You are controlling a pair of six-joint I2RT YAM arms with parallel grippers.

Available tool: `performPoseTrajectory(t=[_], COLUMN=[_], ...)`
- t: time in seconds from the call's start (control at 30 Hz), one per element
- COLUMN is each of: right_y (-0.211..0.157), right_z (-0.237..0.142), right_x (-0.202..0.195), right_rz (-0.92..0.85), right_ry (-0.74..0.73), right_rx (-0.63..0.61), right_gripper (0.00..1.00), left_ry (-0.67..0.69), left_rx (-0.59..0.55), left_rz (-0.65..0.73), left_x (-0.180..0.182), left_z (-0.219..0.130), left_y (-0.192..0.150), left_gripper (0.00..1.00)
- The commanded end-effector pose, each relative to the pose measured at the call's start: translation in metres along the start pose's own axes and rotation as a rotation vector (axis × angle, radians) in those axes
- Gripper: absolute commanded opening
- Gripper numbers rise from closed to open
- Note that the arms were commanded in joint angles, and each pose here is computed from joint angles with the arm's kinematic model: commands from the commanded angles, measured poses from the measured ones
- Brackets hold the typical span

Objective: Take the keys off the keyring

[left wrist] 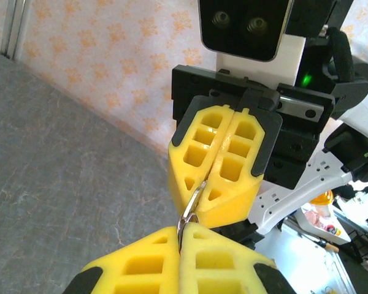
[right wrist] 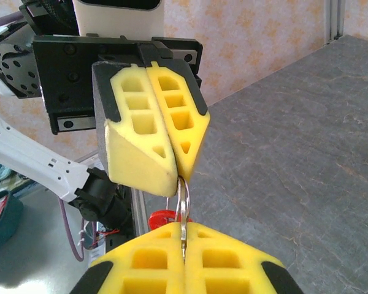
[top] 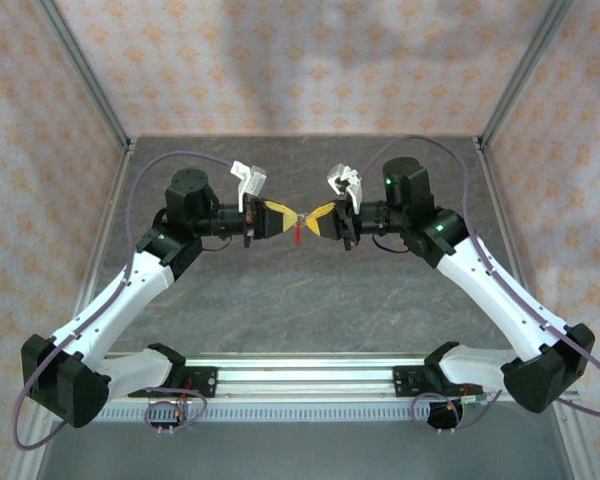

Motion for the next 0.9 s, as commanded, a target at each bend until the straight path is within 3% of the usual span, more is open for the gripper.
performPoseTrajectory(t=[0.0, 0.4, 0.53, 0.87], right_y=[0.0079, 0.0109, 0.0116, 0.0096], right_z=[-0.0065, -0.0101, -0.0105, -0.0101], right_x=[0.0017, 0.0029, 0.0026, 0.0023], right_rz=[-0.028, -0.034, -0.03, -0.016], right_ry=[-0.035, -0.052, -0.059, -0.059], right_rx=[-0.064, -0.104, -0.085, -0.041], right_gripper=[0.0, 0.0, 0.0, 0.0], left_ry=[-0.039, -0.036, -0.015, 0.008], left_rx=[-0.082, -0.108, -0.106, -0.088], left_rz=[0.047, 0.033, 0.038, 0.054], left_x=[-0.0113, -0.007, -0.006, -0.007], left_z=[-0.0068, -0.0106, -0.0122, -0.0142], left_y=[0.0168, 0.0201, 0.0176, 0.0146], left_gripper=[0.0, 0.0, 0.23, 0.36])
Point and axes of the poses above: each hand's point on the last joint's axis, 136 mm out from that joint toward the fingers, its own z axis out along the fingers, its own x axis along the line the jaws close on, y = z × x, the point moved 5 cm from there along -z, back along the fingers, and after that the axes turned 5 degrees about -z, right-handed, at the moved point
